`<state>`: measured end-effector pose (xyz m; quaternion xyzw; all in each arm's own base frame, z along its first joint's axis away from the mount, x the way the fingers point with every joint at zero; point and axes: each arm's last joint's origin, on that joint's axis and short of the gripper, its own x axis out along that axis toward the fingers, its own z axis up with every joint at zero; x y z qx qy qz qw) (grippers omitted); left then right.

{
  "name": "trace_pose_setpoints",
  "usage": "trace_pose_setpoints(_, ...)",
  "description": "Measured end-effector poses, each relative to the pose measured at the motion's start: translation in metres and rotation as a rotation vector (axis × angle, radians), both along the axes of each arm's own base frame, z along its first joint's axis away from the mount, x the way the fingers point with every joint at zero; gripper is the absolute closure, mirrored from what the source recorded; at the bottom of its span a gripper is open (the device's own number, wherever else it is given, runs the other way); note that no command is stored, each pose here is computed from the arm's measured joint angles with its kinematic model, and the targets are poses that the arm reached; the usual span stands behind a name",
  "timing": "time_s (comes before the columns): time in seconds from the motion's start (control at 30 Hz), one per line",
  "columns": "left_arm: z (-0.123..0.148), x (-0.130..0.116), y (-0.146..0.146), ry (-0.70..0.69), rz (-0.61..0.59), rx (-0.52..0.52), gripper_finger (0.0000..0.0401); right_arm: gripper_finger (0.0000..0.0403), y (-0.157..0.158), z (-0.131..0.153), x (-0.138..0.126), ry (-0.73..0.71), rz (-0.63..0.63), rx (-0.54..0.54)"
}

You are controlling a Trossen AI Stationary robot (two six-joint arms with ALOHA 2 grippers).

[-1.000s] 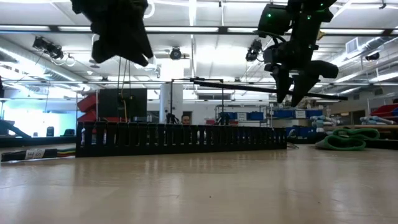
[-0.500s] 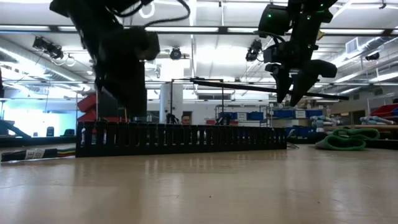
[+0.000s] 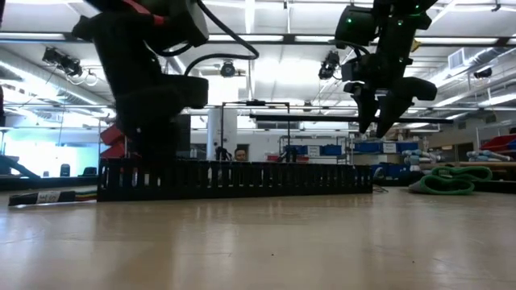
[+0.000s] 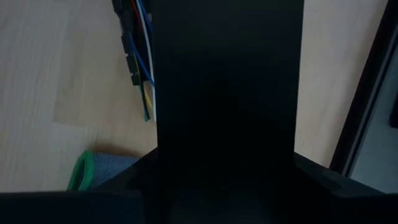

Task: Ziptie cables
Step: Insert the black cover of the black cable duct

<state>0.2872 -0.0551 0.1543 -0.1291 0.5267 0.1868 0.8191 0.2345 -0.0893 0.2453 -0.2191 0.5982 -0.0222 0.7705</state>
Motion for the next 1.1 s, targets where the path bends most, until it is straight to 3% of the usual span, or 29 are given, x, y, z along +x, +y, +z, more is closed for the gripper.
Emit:
trace_pose_setpoints(0.13,-0.002,-0.006,-0.007,0.063,-0.079,0.011,0.0396,0.0175,0.0,0.0,0.0,0.005,0.0,0.002)
trace_pose_setpoints(0.27,-0.003,-0.015,-0.021,0.129,-0.197,0.009,0.04,0.0163,0.001,-0.001,-0.002,0.019,-0.004,0.009)
trace_pose_setpoints(0.57,-0.003,-0.037,-0.059,0.211,-0.371,-0.007,0.0401,0.0189,0.001,-0.002,-0.004,0.041,-0.009,0.018)
trace_pose_setpoints(0.77,0.0,-0.046,-0.064,0.199,-0.265,0.08,0.0401,0.0166,0.001,-0.001,-0.003,0.028,-0.011,0.018)
trace_pose_setpoints(0.9,0.006,-0.043,-0.064,0.138,-0.178,0.086,0.0401,0.0193,0.003,-0.001,-0.001,0.017,-0.003,0.017)
trace_pose_setpoints(1.1,0.018,-0.034,-0.066,0.06,-0.115,0.118,0.0401,0.0194,0.007,-0.001,0.001,0.011,0.015,0.016)
